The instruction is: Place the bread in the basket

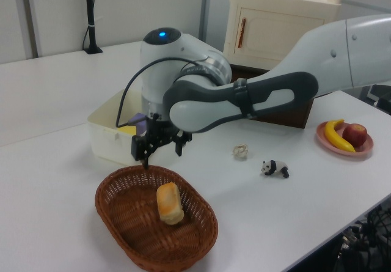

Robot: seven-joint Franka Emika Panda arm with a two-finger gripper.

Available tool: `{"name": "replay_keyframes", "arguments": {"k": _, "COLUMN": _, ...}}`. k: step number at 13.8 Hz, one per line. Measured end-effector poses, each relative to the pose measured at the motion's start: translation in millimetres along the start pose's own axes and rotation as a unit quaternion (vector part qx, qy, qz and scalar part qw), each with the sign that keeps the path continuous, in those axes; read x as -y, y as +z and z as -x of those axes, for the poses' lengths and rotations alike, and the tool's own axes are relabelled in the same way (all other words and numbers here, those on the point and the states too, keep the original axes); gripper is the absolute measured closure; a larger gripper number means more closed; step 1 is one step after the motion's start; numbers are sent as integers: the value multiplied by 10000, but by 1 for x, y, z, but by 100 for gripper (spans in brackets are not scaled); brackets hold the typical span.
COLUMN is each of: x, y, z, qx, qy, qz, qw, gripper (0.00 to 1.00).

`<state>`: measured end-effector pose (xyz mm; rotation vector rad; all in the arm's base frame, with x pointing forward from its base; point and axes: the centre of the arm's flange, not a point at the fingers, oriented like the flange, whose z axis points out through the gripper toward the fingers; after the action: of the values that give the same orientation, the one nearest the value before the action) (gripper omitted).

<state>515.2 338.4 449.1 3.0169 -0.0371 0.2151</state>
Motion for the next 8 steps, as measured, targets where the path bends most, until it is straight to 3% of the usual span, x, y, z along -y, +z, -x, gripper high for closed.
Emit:
{"name": "replay_keyframes", "arguments": {"k": 4, "x": -60, "y": -21, "z": -30, "qx": -156, "qy": -11, "qz": 42, "qw": 9999, "gripper": 0}}
{"name": "replay_keyframes", "arguments": {"k": 6, "x": -107, "y": -32, "z": -44, "qx": -114, "qy": 10, "qz": 191, "qw": 9998, "gripper": 0}}
{"name": "replay_keyframes", "arguments": {"k": 8, "x": -155, "y": -44, "z": -51, "qx": 99, "qy": -303, "qz": 222, "qw": 9992, "gripper": 0}}
